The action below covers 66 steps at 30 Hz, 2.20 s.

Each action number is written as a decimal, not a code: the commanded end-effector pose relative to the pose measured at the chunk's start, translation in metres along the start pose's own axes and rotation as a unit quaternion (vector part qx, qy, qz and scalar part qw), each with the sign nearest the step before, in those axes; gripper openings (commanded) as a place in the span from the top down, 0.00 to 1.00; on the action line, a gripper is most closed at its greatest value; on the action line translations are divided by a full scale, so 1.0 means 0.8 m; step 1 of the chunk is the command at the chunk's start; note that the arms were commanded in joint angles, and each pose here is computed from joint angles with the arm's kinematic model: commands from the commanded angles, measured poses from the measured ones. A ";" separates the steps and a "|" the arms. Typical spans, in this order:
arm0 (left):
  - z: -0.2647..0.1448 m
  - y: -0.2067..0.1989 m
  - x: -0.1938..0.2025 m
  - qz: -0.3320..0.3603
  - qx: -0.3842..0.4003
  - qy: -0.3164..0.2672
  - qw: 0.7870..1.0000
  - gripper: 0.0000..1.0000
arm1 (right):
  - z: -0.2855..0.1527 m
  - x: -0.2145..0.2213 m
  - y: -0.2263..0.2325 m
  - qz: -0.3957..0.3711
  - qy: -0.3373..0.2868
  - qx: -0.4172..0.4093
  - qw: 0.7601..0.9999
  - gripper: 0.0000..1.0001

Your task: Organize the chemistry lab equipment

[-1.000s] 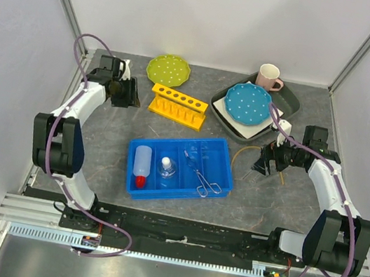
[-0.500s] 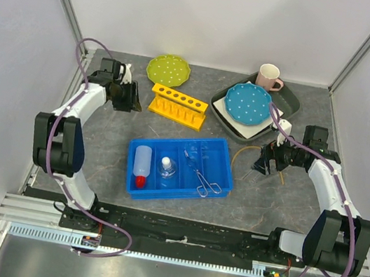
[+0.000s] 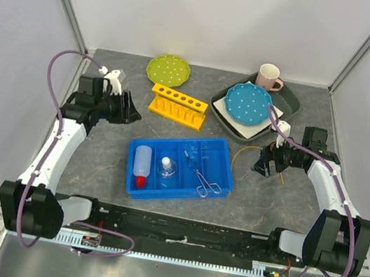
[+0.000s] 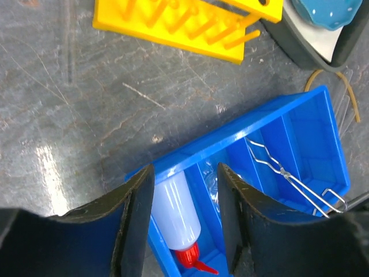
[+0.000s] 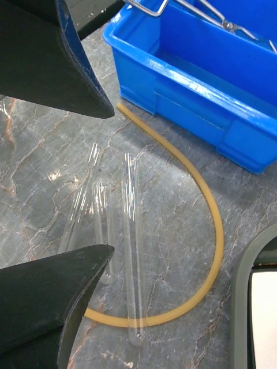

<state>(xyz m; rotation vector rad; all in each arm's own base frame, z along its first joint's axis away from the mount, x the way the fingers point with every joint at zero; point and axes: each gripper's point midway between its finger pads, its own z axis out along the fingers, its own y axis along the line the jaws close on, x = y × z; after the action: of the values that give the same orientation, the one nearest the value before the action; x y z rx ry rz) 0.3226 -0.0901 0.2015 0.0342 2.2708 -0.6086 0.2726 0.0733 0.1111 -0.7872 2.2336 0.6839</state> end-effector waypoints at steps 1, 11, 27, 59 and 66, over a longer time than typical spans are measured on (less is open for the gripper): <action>-0.007 -0.007 0.015 -0.018 0.013 -0.007 1.000 0.45 | -0.006 -0.010 -0.026 -0.021 -0.008 0.056 0.998 0.02; -0.024 -0.007 0.014 0.011 0.007 -0.064 0.998 0.44 | -0.009 -0.036 -0.132 -0.060 0.062 0.164 0.983 0.02; -0.038 -0.004 0.053 0.038 0.008 -0.077 0.996 0.42 | -0.009 0.039 -0.152 0.076 0.113 0.161 0.978 0.20; -0.040 -0.011 0.057 0.038 0.024 -0.073 0.996 0.42 | 0.031 0.093 -0.180 0.132 0.147 0.187 0.962 0.81; -0.040 -0.010 0.058 0.037 0.023 -0.072 0.996 0.42 | 0.031 0.076 -0.192 0.119 0.127 0.195 0.965 0.90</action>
<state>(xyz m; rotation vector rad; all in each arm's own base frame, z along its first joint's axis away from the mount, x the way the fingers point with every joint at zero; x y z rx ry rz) 0.2643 -0.0879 0.1829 0.0475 2.1559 -0.5964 0.3327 -0.0298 0.0155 -0.4162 2.6601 0.2945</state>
